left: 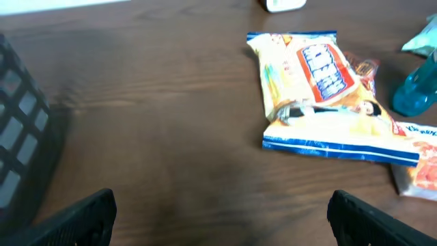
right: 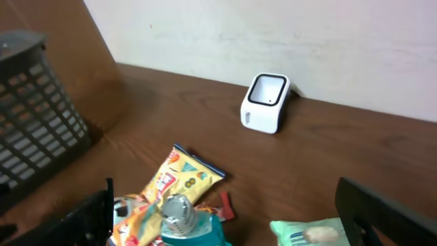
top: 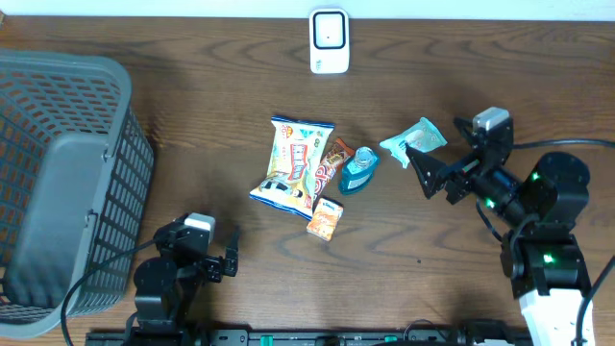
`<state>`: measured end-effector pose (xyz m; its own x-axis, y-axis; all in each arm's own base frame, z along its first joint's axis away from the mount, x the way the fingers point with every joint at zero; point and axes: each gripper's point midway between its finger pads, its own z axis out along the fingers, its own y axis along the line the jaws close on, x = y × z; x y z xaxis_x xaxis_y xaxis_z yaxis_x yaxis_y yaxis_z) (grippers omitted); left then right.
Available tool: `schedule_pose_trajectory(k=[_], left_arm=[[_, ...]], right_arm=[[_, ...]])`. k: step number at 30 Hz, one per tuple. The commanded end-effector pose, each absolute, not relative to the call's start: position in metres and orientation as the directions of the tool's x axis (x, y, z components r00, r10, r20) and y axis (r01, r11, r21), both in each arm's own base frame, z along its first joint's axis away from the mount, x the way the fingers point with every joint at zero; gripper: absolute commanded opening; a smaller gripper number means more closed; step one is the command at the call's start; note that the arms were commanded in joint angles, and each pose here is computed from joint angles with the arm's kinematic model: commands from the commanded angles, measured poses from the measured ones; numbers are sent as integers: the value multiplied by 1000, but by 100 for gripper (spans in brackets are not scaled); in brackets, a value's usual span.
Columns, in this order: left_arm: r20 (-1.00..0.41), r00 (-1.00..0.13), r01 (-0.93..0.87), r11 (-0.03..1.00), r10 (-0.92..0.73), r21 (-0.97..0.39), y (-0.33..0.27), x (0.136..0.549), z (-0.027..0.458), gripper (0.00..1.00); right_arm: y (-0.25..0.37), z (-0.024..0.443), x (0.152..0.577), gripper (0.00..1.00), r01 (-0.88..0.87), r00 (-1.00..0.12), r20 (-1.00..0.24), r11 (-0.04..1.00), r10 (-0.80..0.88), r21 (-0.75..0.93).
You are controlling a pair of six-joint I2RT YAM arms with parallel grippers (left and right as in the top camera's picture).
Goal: Scan the item barcode
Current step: 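Reach right gripper toward blue mouthwash bottle on table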
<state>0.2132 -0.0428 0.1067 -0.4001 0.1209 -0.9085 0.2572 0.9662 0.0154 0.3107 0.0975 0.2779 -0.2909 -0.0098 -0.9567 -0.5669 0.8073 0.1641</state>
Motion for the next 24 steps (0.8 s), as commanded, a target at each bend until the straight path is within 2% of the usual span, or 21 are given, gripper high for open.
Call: schedule_pose_trajectory(k=[1, 7, 9, 12, 16, 18, 24], left_arm=[[-913, -385, 261, 965, 135, 32, -43, 211, 105, 98], [-914, -382, 262, 965, 135, 33, -43, 211, 106, 98], [-914, -383, 262, 965, 135, 33, -43, 211, 106, 98], [-914, -383, 261, 965, 135, 33, -43, 211, 106, 98], [-914, -383, 262, 965, 135, 33, -43, 211, 106, 98], [-914, -383, 262, 965, 135, 33, -43, 211, 106, 98], [-914, -383, 262, 965, 135, 33, -43, 211, 106, 98]], right_arm=[[106, 282, 319, 99, -619, -234, -966, 783, -112, 60], [124, 274, 329, 99, -651, -270, -925, 759, -266, -28], [134, 275, 328, 99, -686, -272, -885, 721, -378, -97], [153, 279, 320, 99, -771, -240, -832, 619, -500, -150], [171, 271, 291, 99, -901, -162, -717, 399, -678, -174], [174, 269, 285, 99, -926, -151, -682, 344, -715, -156], [176, 268, 291, 99, -926, -156, -677, 344, -719, -152]])
